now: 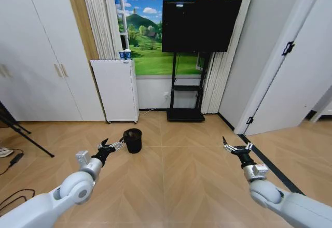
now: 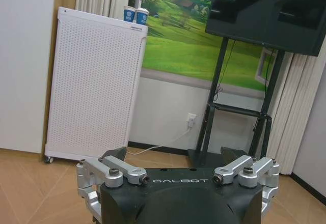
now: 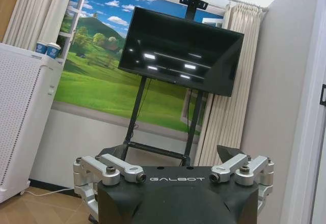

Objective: Pick up the trash bin and place the garbage on the floor into it.

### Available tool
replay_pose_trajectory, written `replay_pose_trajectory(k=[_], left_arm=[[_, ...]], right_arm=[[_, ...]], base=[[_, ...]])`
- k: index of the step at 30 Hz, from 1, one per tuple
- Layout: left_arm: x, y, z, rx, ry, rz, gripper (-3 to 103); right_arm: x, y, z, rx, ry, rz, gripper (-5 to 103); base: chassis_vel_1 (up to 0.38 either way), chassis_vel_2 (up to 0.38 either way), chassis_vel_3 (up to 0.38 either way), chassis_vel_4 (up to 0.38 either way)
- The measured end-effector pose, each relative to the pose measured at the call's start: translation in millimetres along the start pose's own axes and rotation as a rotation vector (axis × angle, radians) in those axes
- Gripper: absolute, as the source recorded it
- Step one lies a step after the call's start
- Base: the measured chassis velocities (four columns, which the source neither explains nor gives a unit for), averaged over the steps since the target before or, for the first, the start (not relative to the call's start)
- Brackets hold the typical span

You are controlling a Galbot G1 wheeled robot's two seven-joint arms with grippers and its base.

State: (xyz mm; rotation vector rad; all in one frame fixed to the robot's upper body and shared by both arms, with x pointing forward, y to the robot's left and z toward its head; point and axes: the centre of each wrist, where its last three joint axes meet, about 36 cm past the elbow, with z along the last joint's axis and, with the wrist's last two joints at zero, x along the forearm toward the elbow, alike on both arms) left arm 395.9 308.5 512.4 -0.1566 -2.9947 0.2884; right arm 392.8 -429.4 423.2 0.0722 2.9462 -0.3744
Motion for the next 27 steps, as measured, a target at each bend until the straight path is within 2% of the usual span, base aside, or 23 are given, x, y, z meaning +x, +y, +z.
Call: replay_pose_trajectory(k=[5, 10, 27], left_arm=[[0, -2.8, -4, 0.008, -0.008, -0.001, 100], [3, -5.7, -5, -0.014, 0.037, -0.019, 100], [3, -5.6, -5, -0.015, 0.040, -0.020, 100]], right_arm=[[1, 0, -12, -0.004, 0.006, -0.003, 100], [-1, 6, -36, -0.035, 0.032, 0.009, 100], [-1, 7, -37, -0.035, 0.039, 0.011, 100]], base=[[0.022, -0.006, -0.025, 0.003], [0.000, 0.000, 0.000, 0.000], [0.000, 0.000, 0.000, 0.000]])
